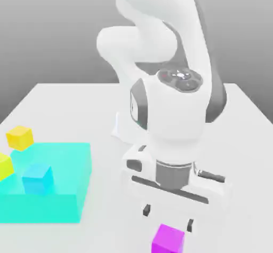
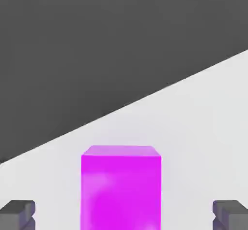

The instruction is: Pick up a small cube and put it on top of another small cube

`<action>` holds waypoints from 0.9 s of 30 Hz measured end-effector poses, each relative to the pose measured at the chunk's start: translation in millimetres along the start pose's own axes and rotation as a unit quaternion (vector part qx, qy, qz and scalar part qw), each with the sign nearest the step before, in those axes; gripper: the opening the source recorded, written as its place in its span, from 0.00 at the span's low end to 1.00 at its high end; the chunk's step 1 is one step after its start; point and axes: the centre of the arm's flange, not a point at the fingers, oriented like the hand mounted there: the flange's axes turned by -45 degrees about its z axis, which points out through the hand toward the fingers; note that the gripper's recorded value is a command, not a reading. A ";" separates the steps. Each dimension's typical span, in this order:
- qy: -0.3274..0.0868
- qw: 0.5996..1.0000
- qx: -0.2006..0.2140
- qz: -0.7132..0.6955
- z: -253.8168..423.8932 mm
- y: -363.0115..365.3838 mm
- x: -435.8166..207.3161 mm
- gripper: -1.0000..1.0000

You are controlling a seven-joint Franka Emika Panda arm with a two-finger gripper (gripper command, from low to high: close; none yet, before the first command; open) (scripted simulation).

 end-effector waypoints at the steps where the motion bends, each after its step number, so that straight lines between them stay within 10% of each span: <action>1: -0.001 1.000 0.000 0.000 14.0 -0.1 -0.5 0.50; 2: -0.001 1.000 0.000 0.000 28.0 0.1 -1.3 0.50; 3: -0.002 1.000 -0.001 0.000 36.3 0.4 -1.9 0.00; 16: 0.011 1.000 0.003 -0.004 -29.7 1.4 14.6 0.00; 27: 0.036 0.907 -0.051 0.417 -127.3 329.3 56.7 0.00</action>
